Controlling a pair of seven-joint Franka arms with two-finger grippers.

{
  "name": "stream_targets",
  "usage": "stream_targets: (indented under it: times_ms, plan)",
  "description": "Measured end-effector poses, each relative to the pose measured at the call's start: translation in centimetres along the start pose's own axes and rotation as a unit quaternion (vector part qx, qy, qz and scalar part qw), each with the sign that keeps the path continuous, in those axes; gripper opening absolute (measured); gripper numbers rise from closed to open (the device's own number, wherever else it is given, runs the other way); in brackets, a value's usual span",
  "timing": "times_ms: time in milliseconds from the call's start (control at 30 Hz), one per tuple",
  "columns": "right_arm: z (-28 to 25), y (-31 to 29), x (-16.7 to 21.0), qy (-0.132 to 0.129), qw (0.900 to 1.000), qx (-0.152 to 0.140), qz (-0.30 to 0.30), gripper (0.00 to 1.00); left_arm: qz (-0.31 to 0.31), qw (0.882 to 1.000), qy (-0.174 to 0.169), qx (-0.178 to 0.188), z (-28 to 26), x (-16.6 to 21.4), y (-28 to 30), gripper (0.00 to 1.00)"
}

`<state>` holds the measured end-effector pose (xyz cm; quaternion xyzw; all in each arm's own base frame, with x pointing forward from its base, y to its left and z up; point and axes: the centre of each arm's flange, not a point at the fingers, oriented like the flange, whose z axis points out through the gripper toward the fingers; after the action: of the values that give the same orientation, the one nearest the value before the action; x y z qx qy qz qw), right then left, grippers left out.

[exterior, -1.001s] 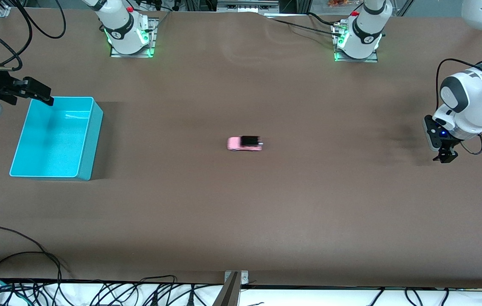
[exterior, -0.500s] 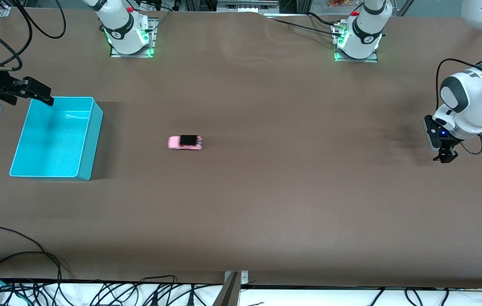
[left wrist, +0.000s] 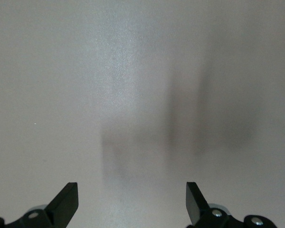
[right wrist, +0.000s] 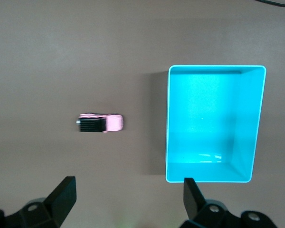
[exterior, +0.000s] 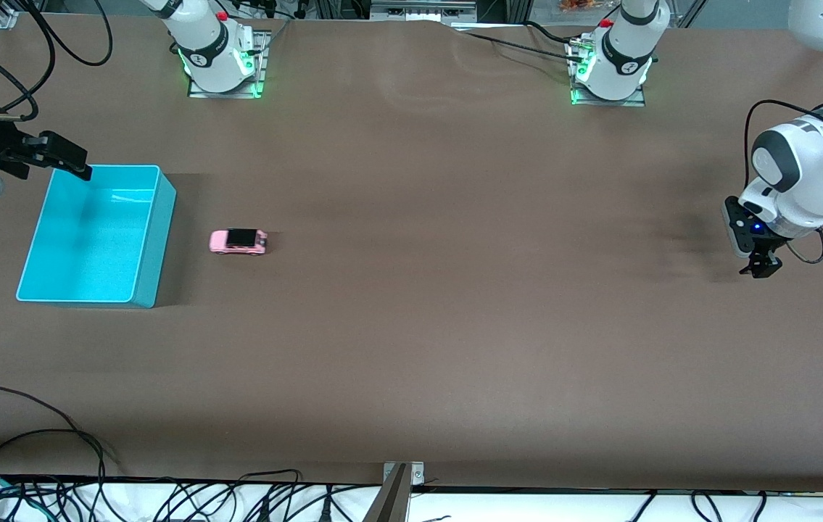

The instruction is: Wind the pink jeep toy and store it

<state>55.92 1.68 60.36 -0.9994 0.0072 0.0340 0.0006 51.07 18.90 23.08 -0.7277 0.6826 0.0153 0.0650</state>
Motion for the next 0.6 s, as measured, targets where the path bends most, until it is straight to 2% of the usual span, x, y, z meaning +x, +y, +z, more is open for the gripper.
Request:
stream_targets:
  times_ms: [601]
  plan:
    - [0.27,-0.68,0.31,0.003,1.000,-0.001,-0.014,1.00,0.000,1.000,0.000,0.001,-0.06,-0.01,-0.02,1.00]
